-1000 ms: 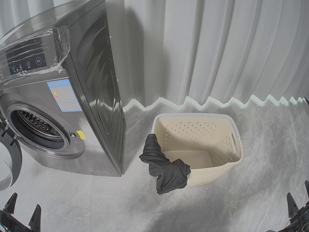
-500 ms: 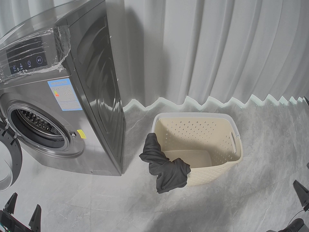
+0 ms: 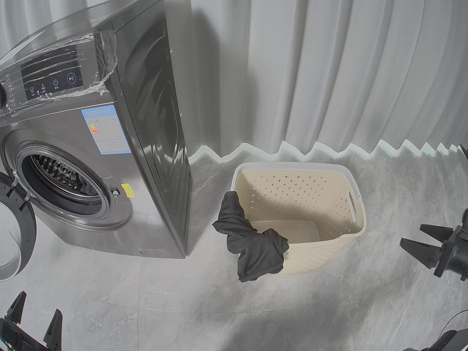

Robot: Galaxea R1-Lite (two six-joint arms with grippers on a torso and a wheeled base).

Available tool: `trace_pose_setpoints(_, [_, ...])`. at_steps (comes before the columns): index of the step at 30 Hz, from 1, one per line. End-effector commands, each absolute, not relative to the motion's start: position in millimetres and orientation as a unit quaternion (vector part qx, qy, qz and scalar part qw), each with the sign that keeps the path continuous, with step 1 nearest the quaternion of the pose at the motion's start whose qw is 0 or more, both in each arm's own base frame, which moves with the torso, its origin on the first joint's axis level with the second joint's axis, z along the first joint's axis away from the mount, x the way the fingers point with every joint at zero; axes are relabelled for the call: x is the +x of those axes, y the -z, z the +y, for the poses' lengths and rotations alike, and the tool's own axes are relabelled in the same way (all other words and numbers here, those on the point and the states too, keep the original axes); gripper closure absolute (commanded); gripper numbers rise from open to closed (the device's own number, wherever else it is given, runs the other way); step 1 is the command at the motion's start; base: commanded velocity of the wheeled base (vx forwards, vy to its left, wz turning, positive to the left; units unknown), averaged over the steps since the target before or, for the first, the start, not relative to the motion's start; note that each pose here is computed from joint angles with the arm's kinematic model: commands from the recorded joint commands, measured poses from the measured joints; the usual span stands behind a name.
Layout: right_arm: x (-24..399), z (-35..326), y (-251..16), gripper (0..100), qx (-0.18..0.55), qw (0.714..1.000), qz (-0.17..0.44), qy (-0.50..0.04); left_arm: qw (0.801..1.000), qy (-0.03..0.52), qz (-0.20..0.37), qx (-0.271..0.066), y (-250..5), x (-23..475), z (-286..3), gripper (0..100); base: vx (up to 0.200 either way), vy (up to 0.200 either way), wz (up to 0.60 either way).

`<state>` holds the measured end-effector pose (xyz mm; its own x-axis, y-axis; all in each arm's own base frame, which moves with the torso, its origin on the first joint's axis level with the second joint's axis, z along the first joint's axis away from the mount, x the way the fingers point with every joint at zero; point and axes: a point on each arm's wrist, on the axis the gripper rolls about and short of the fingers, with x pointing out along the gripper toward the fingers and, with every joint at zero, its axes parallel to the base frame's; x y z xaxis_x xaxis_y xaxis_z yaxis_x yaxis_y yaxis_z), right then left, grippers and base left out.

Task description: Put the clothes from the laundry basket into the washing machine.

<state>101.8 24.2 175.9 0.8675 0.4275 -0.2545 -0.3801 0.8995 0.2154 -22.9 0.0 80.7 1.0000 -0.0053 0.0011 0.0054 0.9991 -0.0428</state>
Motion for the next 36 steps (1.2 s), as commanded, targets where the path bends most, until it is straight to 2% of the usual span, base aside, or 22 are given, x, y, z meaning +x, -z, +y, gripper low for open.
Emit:
trace_pose_setpoints(1, [151, 47, -149, 0, 0.099, 0.935, 0.247, -0.236, 1.0, 0.002, 0.001, -0.021, -76, -23, 0, 0, 0.0, 0.2, 0.0])
trace_pose_setpoints(6, [170, 58, -143, 0, 0.095, 0.928, 0.26, -0.248, 1.0, 0.003, 0.001, -0.021, -76, -23, 0, 0, 0.0, 0.2, 0.0])
trace_pose_setpoints(15, [200, 89, -125, 0, 0.075, 0.928, 0.263, -0.252, 1.0, 0.002, 0.001, -0.021, -76, -23, 0, 0, 0.0, 0.0, 0.0])
trace_pose_setpoints(20, [217, 108, -102, 0, 0.053, 0.924, 0.29, -0.244, 1.0, 0.003, 0.001, -0.022, -76, -23, 0, 0, 0.0, 0.0, 0.0])
trace_pose_setpoints(31, [249, 128, -59, 0, 0.025, 0.932, 0.286, -0.22, 1.0, 0.003, 0.001, -0.022, -76, -23, 0, 0, 0.0, 0.0, 0.0])
trace_pose_setpoints(36, [256, 139, -45, 0, 0.02, 0.933, 0.277, -0.229, 1.0, 0.002, 0.002, -0.022, -76, -23, 0, 0, 0.0, 0.0, 0.0])
